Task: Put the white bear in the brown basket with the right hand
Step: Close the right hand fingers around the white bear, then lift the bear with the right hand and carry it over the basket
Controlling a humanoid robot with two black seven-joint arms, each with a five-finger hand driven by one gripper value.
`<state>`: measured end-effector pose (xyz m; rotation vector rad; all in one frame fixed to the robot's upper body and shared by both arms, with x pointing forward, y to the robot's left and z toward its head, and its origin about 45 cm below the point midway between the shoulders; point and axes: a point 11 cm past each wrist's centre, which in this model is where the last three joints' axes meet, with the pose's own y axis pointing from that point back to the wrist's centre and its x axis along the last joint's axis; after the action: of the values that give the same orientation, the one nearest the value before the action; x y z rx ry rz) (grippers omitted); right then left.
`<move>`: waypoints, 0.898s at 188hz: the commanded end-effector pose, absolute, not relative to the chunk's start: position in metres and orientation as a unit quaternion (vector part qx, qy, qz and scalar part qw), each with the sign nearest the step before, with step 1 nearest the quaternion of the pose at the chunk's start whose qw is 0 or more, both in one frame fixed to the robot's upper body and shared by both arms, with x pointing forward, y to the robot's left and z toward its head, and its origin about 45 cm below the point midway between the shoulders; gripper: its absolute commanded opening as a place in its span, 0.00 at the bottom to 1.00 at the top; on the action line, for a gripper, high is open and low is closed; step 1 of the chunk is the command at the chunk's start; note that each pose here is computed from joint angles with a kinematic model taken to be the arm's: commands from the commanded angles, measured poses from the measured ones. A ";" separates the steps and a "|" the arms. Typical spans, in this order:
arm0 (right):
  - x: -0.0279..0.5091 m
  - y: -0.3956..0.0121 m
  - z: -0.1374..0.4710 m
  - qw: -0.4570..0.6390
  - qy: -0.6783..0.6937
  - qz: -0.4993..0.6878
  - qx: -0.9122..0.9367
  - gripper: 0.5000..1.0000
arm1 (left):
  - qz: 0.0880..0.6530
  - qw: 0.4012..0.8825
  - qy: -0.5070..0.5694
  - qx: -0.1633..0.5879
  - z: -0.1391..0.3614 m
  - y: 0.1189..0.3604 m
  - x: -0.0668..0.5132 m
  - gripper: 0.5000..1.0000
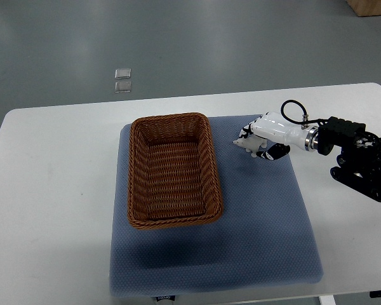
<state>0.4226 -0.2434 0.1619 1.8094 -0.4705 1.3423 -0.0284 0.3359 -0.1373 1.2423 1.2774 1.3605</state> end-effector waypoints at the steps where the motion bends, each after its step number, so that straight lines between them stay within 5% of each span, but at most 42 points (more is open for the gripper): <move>1: 0.423 -0.242 0.161 0.406 -0.187 0.537 0.715 0.34 | 0.546 0.435 0.513 0.499 -0.137 0.336 -0.028 1.00; 77: 0.424 -0.245 0.161 0.393 -0.189 0.552 0.711 0.00 | 0.546 0.435 0.513 0.499 -0.137 0.336 -0.028 1.00; 169: 0.446 -0.208 0.256 0.298 -0.222 0.604 0.706 0.00 | 0.546 0.435 0.513 0.499 -0.137 0.336 -0.028 1.00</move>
<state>0.4404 -0.2266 0.2241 1.8431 -0.5665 1.5358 -0.0285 0.3359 -0.1373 1.2422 1.2778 1.3602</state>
